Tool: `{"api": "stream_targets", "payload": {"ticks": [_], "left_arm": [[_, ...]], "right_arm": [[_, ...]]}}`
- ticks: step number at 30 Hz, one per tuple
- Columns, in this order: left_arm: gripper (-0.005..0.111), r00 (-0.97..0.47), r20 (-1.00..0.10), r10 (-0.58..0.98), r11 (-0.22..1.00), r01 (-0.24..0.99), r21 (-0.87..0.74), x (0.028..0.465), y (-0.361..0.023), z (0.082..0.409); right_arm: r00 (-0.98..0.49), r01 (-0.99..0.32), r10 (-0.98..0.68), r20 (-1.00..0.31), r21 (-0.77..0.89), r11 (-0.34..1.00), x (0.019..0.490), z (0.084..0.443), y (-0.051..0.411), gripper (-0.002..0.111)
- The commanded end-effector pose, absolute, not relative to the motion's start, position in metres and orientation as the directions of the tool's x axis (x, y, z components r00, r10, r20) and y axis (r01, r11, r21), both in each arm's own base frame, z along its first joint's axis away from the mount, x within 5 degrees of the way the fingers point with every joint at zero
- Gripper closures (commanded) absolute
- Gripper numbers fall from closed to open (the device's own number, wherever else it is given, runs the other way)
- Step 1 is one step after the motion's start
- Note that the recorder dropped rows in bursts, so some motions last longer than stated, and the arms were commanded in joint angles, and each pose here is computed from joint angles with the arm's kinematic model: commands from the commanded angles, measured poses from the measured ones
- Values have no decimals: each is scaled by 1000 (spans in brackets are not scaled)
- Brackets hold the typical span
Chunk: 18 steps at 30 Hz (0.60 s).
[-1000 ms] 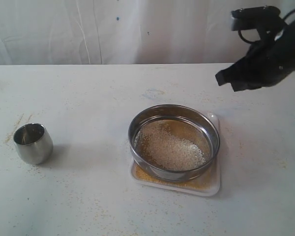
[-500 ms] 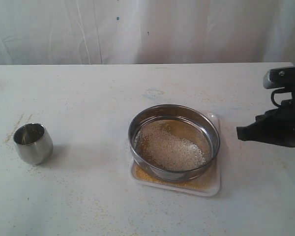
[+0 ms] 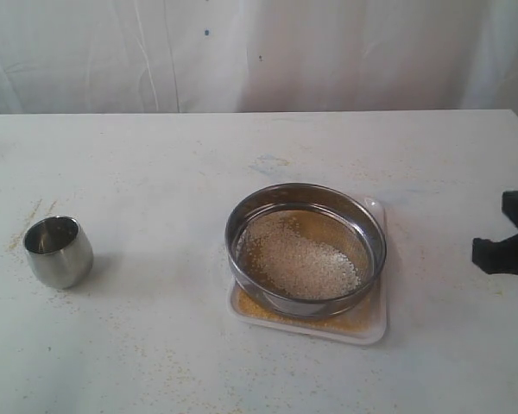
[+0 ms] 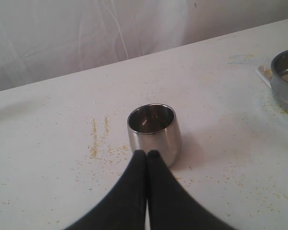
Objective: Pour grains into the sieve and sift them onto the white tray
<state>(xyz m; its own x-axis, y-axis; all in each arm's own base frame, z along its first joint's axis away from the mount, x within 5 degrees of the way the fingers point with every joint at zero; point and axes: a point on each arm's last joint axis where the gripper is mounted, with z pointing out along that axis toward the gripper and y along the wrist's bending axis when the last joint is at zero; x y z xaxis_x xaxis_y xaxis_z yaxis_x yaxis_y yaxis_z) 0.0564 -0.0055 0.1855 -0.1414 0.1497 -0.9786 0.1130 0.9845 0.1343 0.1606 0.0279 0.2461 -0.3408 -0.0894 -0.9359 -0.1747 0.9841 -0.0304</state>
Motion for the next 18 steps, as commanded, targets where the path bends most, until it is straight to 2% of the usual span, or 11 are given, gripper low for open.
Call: {"api": "stream_targets", "payload": {"ticks": [1,3,7,15,18], "left_arm": [[107,-137,-980,143,986,111,128,56,-6,185],[107,-137,-980,143,986,111,128,56,-6,185],[107,-137,-980,143,986,111,128,56,-6,185],[107,-137,-980,143,986,111,128,56,-6,185],[107,-137,-980,143,986,111,128,56,-6,185]], "right_arm": [[-139,-158,-67,-988,-44,986,131,275,21,108],[-40,-154,-52,-998,-45,987,115,287,18,108],[25,-151,-34,-999,-38,988,104,295,16,108],[41,-144,-30,-999,-35,989,92,297,14,108],[-53,-151,-44,-998,-36,988,81,287,13,108]]}}
